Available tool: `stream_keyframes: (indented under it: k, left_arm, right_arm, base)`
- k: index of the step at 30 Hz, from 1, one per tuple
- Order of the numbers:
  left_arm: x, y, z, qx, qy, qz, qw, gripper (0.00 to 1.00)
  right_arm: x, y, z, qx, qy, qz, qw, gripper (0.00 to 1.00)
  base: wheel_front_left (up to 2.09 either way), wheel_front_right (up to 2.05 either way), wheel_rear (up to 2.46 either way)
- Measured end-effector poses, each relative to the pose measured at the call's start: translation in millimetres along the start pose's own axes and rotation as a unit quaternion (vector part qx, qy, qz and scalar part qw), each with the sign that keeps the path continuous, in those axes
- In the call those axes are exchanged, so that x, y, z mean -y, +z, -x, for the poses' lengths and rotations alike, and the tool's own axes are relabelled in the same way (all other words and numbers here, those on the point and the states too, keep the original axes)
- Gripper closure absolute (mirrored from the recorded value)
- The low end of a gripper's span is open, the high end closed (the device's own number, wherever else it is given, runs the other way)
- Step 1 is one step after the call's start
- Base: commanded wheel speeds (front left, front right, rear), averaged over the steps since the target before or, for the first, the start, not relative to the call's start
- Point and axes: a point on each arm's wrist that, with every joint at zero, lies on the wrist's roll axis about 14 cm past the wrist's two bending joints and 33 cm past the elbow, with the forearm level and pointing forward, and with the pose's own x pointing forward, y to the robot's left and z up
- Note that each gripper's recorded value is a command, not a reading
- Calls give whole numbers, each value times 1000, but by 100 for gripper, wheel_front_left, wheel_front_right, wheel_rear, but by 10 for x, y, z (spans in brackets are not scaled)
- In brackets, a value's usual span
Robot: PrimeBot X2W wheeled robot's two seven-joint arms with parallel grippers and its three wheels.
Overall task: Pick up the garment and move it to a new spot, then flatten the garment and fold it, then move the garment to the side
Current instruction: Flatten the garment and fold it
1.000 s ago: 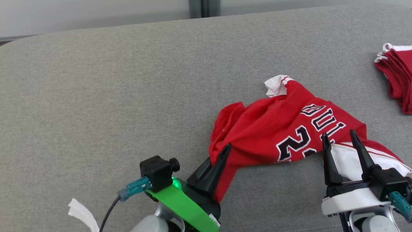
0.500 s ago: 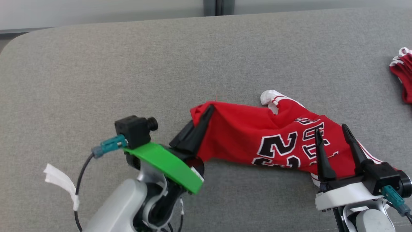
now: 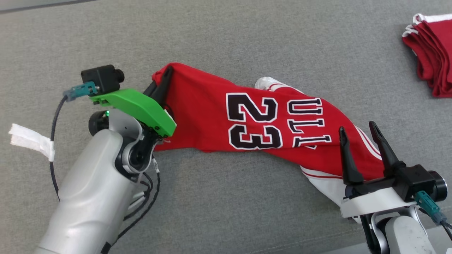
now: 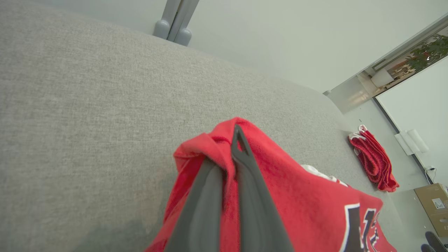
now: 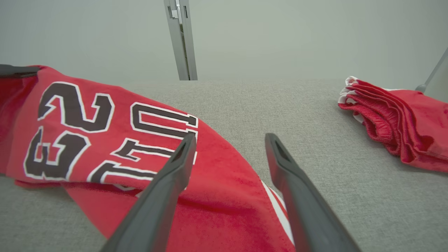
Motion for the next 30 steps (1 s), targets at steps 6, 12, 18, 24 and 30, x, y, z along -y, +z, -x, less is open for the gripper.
stream_keyframes:
  k: [6, 12, 18, 24, 30]
  left_arm:
    - [-283, 44, -352, -10, 37, -16, 999, 100]
    - [-495, 108, -603, -6, 66, -36, 997, 99]
    - [-574, 226, -692, 28, 77, -42, 996, 0]
    - [-560, 369, -549, 65, 64, -90, 992, 0]
    - [-480, 461, -234, 97, 43, -132, 986, 0]
  right_arm:
    - [131, -84, 30, -15, -19, 7, 1000, 0]
    - [201, -132, 59, -24, -29, 12, 999, 0]
    - [239, -163, 88, -30, -35, 14, 999, 0]
    - [233, -91, 108, -20, -35, 10, 999, 0]
    - [224, -32, 224, -13, -37, 6, 999, 0]
  base:
    - [0, 0, 0]
    - [0, 0, 0]
    - [0, 0, 0]
    - [0, 0, 0]
    - [0, 0, 0]
